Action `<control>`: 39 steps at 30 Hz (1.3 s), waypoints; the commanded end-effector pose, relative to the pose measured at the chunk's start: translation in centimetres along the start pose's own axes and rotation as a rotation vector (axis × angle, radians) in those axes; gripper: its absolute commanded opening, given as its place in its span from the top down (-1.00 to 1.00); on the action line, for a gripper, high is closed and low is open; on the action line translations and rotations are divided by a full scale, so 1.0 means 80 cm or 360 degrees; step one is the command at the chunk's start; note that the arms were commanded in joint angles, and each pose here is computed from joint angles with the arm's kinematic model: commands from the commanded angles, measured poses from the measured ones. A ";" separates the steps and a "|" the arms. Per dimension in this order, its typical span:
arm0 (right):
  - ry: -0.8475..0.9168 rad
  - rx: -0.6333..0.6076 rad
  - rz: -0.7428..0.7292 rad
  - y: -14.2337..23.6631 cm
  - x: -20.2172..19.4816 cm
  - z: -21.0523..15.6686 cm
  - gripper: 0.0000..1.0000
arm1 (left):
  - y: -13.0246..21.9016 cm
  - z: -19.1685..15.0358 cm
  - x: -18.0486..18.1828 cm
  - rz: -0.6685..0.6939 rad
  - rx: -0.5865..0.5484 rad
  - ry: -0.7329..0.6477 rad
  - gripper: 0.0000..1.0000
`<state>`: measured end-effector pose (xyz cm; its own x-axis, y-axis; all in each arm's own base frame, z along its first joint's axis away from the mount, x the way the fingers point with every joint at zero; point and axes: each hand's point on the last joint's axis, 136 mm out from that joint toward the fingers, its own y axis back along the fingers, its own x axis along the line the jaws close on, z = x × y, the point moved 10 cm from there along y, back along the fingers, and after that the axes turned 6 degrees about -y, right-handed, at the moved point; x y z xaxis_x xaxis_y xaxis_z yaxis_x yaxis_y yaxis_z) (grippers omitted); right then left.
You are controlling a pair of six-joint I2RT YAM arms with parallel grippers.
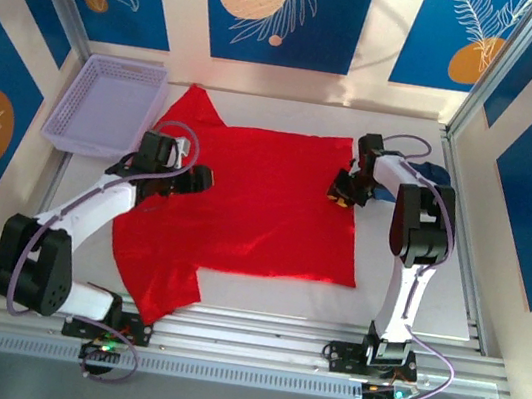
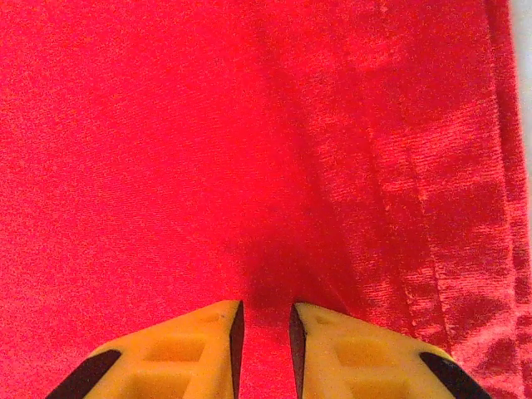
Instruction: Fold the inside-out t-shirt
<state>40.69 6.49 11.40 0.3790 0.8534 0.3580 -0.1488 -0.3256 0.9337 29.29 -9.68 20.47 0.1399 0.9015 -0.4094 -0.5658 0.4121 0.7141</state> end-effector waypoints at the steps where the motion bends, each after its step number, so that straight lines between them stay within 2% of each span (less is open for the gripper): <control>1: -0.0046 0.0038 -0.0139 -0.007 -0.026 0.006 0.51 | 0.014 0.005 -0.007 0.0032 -0.0037 -0.0069 -0.58; 9: -0.0040 -0.0015 -0.0124 0.003 -0.031 0.027 0.51 | 0.008 0.002 0.000 0.0097 -0.0013 -0.0083 -0.59; 15: -0.0010 -0.0051 -0.0108 0.018 -0.023 0.035 0.49 | 0.000 0.005 0.013 0.0223 -0.0035 -0.0049 -0.60; 19: 0.0047 -0.0103 0.0010 0.040 -0.008 0.031 0.42 | -0.010 0.017 0.034 0.0332 -0.0052 0.0012 -0.61; 27: 0.0246 -0.0177 0.0209 0.069 0.035 -0.017 0.30 | -0.052 0.057 0.072 0.0565 -0.0014 0.0029 -0.62; 34: 0.0274 -0.0076 0.0243 0.046 0.037 -0.068 0.27 | -0.107 0.100 0.092 0.0748 0.0108 -0.0064 -0.63; 39: 0.0328 -0.0017 0.0211 0.032 0.047 -0.090 0.27 | -0.143 0.124 0.104 0.0776 0.0204 -0.0082 -0.64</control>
<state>35.49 10.96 14.80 0.1714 0.8801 0.4428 -0.1966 -0.4099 0.8907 44.29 -6.29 15.11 -0.0796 0.9955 -0.0506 -0.5276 0.0010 0.8495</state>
